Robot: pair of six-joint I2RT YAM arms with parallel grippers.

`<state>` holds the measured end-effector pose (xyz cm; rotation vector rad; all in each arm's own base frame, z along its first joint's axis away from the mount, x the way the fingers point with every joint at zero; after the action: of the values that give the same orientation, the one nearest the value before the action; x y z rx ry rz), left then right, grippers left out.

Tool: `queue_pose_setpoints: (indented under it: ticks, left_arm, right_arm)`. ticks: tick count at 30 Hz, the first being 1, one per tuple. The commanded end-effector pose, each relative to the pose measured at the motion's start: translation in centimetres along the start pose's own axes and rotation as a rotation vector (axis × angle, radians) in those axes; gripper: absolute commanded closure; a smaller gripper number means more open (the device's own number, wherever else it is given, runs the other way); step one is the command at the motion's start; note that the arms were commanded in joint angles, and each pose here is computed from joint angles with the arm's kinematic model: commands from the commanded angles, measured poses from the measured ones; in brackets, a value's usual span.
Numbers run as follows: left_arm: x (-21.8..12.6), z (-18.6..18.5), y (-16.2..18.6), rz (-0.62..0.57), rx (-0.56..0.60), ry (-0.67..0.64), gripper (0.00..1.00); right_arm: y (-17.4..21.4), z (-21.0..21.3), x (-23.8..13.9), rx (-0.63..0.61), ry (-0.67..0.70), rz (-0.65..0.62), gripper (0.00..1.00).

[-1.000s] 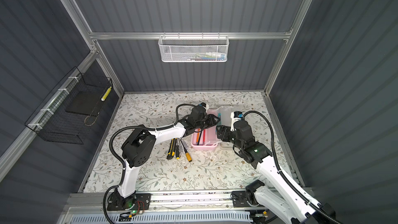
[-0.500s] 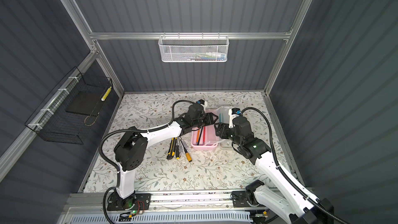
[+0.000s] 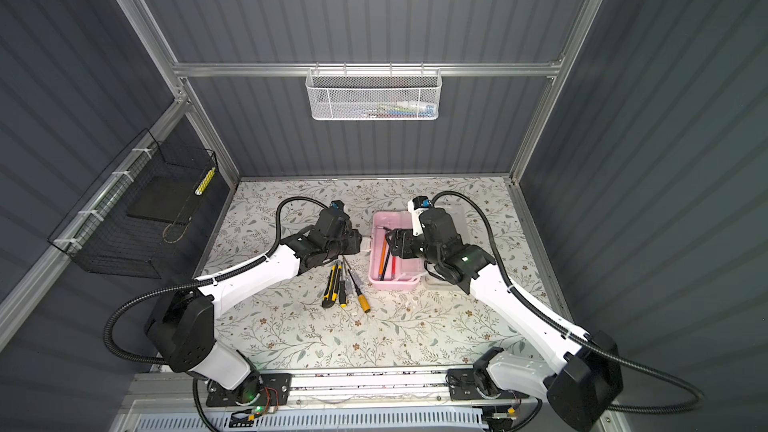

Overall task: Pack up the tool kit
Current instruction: 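Lower the teal box cutter into the clear lid, open, withdraw left gripper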

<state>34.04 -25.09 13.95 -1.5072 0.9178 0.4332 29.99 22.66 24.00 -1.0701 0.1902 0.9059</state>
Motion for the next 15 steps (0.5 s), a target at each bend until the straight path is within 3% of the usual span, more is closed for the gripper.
queue_pose_setpoints:
  ticks: [1, 15]
  left_arm:
    - [-1.3, 2.8, 3.4, 0.076, 0.003, -0.098, 0.50]
    - [-1.1, 5.6, 9.7, 0.215, -0.006, -0.159, 0.51]
  right_arm:
    - [0.2, 0.8, 0.8, -0.023, -0.008, 0.025, 0.26]
    - [2.0, 1.9, 3.0, 0.009, -0.034, 0.081, 0.25]
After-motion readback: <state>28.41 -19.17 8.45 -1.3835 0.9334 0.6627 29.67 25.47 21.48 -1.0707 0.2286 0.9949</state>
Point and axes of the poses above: each gripper's point midway between its finger pads, its own x axis out along the fingers, its own z axis along the line the jaws close on, y = z × x, the point moved 1 cm from there along -x, back along the fingers, and after that the axes turned 6 degrees about x, right-handed, at the moved point
